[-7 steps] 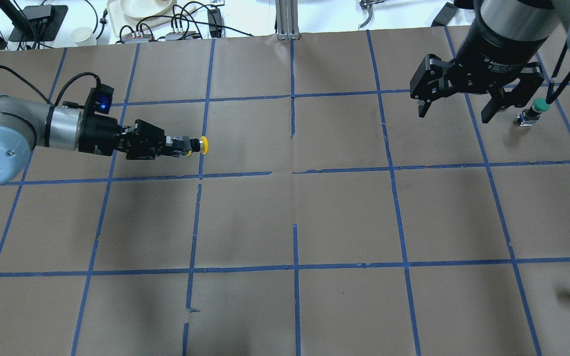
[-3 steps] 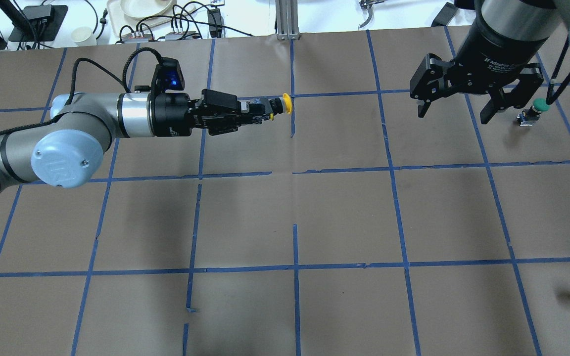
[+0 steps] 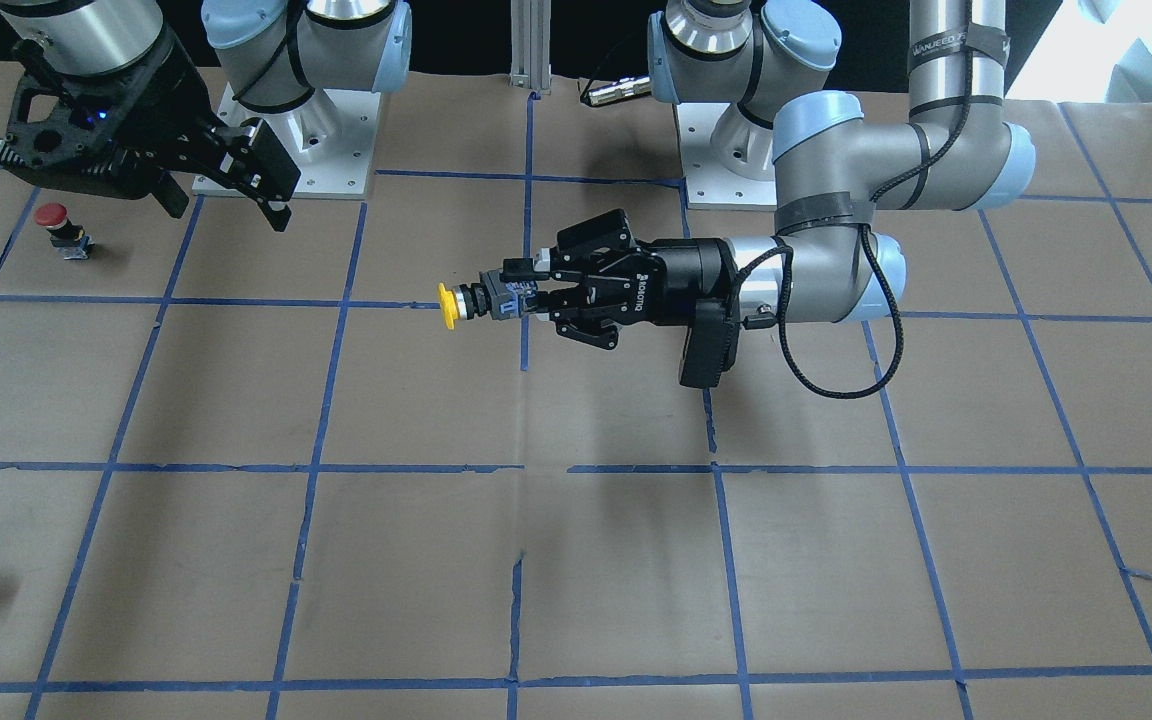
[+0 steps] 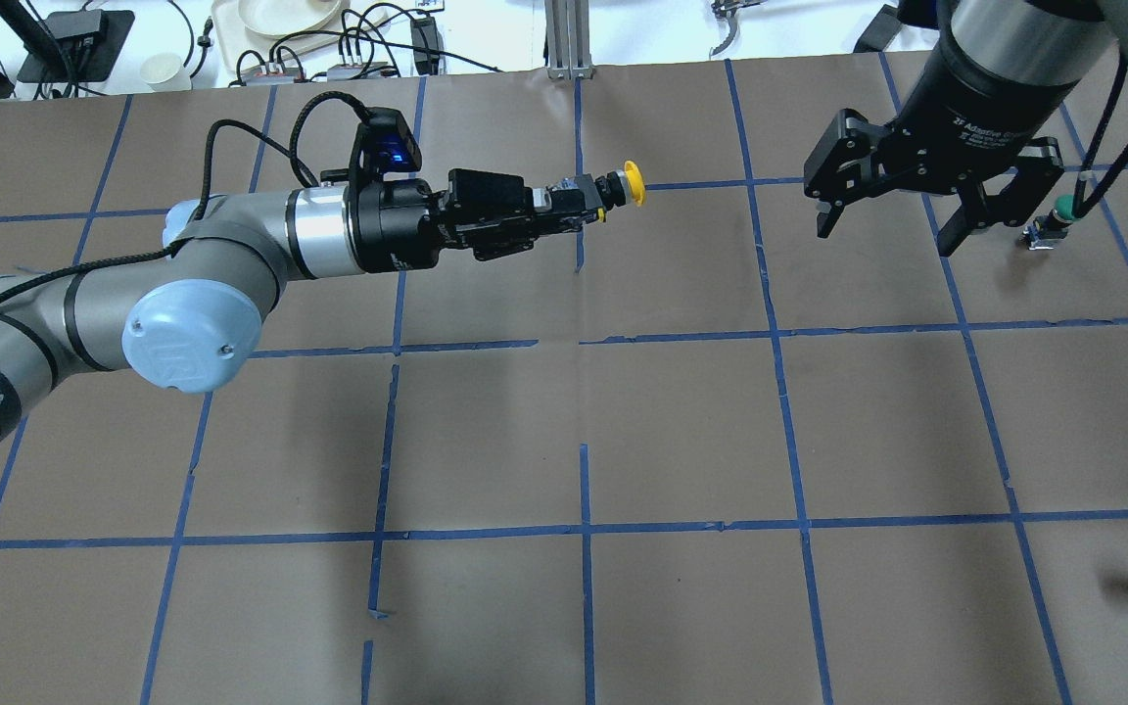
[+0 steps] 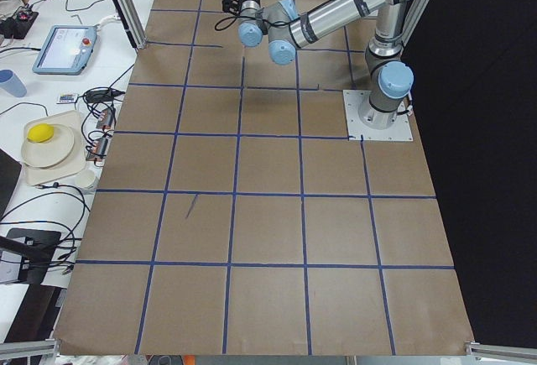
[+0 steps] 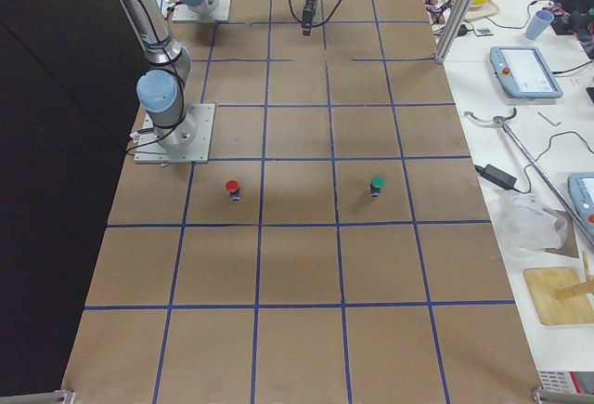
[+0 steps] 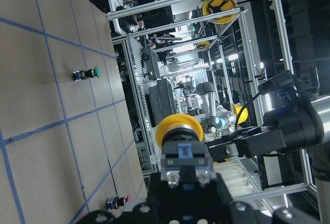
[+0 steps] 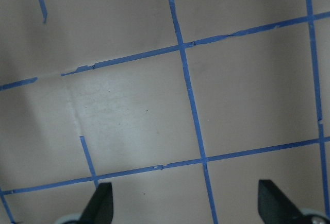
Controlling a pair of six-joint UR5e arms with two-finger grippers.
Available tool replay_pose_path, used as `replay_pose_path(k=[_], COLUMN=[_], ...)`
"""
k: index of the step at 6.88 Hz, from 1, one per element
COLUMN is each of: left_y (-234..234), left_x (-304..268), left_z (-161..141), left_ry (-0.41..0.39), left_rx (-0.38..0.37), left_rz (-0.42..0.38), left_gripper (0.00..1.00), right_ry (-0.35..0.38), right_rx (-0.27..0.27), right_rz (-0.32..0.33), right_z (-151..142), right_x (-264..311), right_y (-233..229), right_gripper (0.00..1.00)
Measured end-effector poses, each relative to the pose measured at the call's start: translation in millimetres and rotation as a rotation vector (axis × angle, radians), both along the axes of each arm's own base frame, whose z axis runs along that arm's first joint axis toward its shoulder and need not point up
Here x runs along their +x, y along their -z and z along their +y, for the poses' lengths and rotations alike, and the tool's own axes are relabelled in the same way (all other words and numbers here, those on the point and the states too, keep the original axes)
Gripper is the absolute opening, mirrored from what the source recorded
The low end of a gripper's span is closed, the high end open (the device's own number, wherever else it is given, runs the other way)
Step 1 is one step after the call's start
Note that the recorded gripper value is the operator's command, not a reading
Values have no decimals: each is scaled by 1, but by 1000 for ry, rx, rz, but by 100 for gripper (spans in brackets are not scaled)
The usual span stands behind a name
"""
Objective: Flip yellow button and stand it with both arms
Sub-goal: 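Hold the button up with the left gripper while the right gripper approaches it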
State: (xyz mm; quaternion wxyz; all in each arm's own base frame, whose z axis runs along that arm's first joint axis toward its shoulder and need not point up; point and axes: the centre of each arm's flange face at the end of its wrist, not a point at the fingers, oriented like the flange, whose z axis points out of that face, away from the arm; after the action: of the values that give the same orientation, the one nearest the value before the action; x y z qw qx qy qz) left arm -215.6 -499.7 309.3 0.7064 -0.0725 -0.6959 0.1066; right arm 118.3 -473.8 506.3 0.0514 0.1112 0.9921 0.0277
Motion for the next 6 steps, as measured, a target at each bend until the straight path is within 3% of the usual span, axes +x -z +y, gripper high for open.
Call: replay_pose_path(k=[3,6], left_y=[43,43], left_x=[-9,-9], left_z=[59,66], left_ry=[-31,-48], left_rx=[-81,-108], left_rz=[130,203], left_gripper=[4,4], right_ry=[253,500], right_rx=[41,133], right_rz=[-215,-408], right_z=[-7,-11], right_x=[-22,-10], right_y=[-8,-6], right_gripper=[100,100])
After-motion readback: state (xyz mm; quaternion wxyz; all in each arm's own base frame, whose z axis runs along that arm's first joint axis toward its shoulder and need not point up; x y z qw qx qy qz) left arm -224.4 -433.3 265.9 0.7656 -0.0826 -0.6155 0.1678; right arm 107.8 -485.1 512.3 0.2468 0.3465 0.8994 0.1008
